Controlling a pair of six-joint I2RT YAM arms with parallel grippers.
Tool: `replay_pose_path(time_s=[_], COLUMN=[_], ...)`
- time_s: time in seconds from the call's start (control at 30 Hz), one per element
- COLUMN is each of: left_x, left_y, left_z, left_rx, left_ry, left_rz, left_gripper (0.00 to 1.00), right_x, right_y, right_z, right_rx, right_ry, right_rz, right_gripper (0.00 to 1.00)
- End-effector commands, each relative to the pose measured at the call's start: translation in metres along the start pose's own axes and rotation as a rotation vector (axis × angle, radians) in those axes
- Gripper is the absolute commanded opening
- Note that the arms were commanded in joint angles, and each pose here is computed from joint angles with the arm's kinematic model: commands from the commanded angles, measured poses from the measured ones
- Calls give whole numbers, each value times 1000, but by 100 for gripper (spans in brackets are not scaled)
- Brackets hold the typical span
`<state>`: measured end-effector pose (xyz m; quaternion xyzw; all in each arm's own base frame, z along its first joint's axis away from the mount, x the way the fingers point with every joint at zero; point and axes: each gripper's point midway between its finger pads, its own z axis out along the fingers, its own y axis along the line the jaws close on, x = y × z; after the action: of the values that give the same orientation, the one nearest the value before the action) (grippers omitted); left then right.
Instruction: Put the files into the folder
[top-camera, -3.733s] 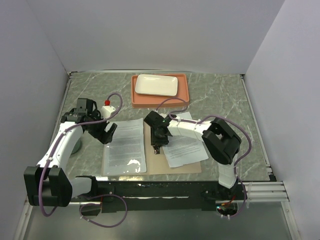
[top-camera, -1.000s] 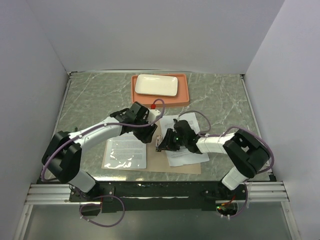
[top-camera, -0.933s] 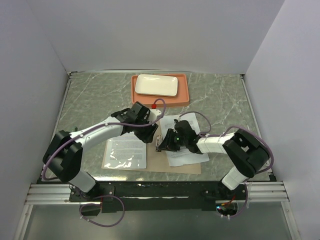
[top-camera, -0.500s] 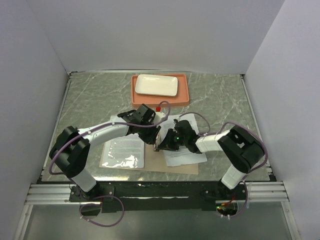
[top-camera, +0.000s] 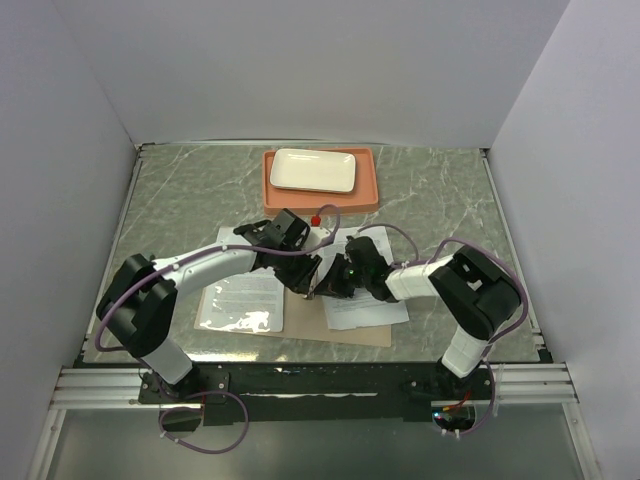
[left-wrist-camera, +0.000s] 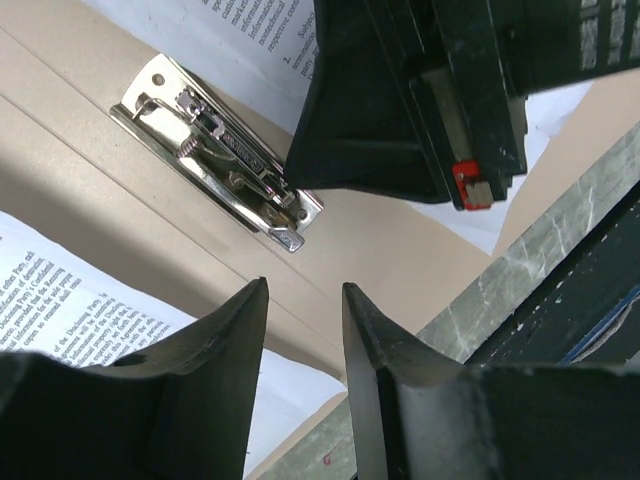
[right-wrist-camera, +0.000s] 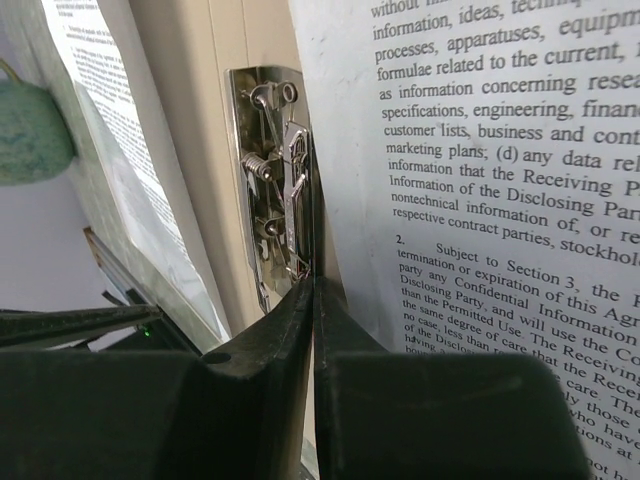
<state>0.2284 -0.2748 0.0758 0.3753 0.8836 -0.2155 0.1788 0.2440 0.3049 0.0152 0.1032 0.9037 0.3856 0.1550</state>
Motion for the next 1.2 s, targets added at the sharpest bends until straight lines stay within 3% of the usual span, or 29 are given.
replay_pose_path(time_s=[0.0, 0.37, 1.17], left_x=[0, 12, 12], left_y=[-4, 2, 11], left_z=[-10, 15, 32], left_rx=[0, -8, 64], left_ry=[-37, -60, -64], left_rz=[22, -57, -103], left_gripper=[42, 27, 27], right_x=[8, 13, 15], right_y=[-50, -60, -65], right_z=[3, -5, -3], right_rx=[189, 215, 236], right_ry=[-22, -52, -50], right_rz=[31, 13, 6], right_gripper=[11, 8, 9])
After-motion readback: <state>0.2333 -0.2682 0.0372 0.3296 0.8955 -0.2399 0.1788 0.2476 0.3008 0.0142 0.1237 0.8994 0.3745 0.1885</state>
